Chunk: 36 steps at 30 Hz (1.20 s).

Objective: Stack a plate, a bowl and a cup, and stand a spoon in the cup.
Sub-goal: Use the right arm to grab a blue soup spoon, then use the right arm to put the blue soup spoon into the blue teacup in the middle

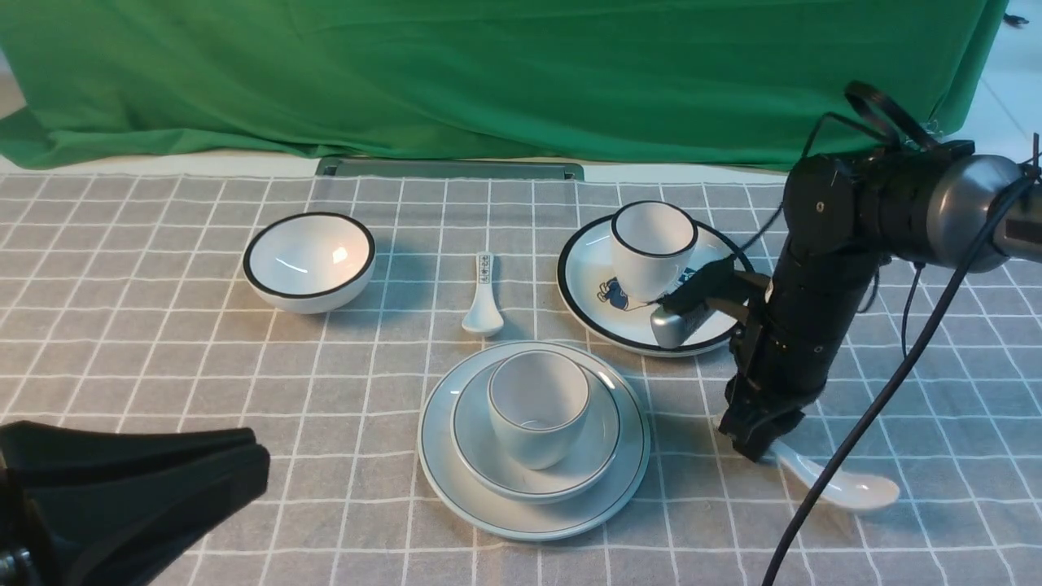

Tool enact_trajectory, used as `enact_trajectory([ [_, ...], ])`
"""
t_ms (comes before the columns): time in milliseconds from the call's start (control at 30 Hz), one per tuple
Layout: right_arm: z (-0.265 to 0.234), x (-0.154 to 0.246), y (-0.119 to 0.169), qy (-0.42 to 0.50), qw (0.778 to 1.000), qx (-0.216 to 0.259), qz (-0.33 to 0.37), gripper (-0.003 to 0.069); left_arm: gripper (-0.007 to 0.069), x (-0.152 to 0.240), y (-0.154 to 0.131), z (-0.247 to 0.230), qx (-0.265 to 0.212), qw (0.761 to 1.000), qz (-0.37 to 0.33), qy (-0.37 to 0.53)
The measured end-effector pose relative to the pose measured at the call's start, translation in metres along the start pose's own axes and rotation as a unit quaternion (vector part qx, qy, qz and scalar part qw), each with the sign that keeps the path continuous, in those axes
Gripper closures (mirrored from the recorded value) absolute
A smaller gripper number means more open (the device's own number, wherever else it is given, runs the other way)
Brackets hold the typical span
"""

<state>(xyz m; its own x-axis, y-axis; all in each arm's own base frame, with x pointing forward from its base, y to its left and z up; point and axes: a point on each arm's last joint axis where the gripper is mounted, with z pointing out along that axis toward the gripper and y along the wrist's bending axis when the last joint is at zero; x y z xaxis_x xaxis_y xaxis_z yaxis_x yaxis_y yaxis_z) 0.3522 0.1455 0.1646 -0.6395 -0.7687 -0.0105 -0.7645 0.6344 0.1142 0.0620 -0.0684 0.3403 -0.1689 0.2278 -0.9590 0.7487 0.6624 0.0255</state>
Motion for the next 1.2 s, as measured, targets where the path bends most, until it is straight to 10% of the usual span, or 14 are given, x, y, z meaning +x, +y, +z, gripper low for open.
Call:
enact_trajectory([
  [200,-0.077,0.004,0.072,-0.2,0.978,0.063,0.011,0.0488,0.0616,0.0,0.001,0.0,-0.004,1.0,0.005,0.002],
  [467,-0.09,-0.013,0.162,-0.582,0.806,0.106,-0.015,0.0488,0.0616,0.0,0.001,0.0,-0.007,1.0,0.013,0.001],
  [667,-0.073,-0.03,0.172,-0.65,0.75,0.125,-0.024,0.0488,0.0616,0.0,0.001,0.0,-0.008,1.0,0.013,0.001],
  [1200,-0.015,-0.046,0.146,-0.611,0.781,0.125,0.025,0.0463,0.0616,0.001,0.002,0.0,-0.011,1.0,0.021,0.006],
])
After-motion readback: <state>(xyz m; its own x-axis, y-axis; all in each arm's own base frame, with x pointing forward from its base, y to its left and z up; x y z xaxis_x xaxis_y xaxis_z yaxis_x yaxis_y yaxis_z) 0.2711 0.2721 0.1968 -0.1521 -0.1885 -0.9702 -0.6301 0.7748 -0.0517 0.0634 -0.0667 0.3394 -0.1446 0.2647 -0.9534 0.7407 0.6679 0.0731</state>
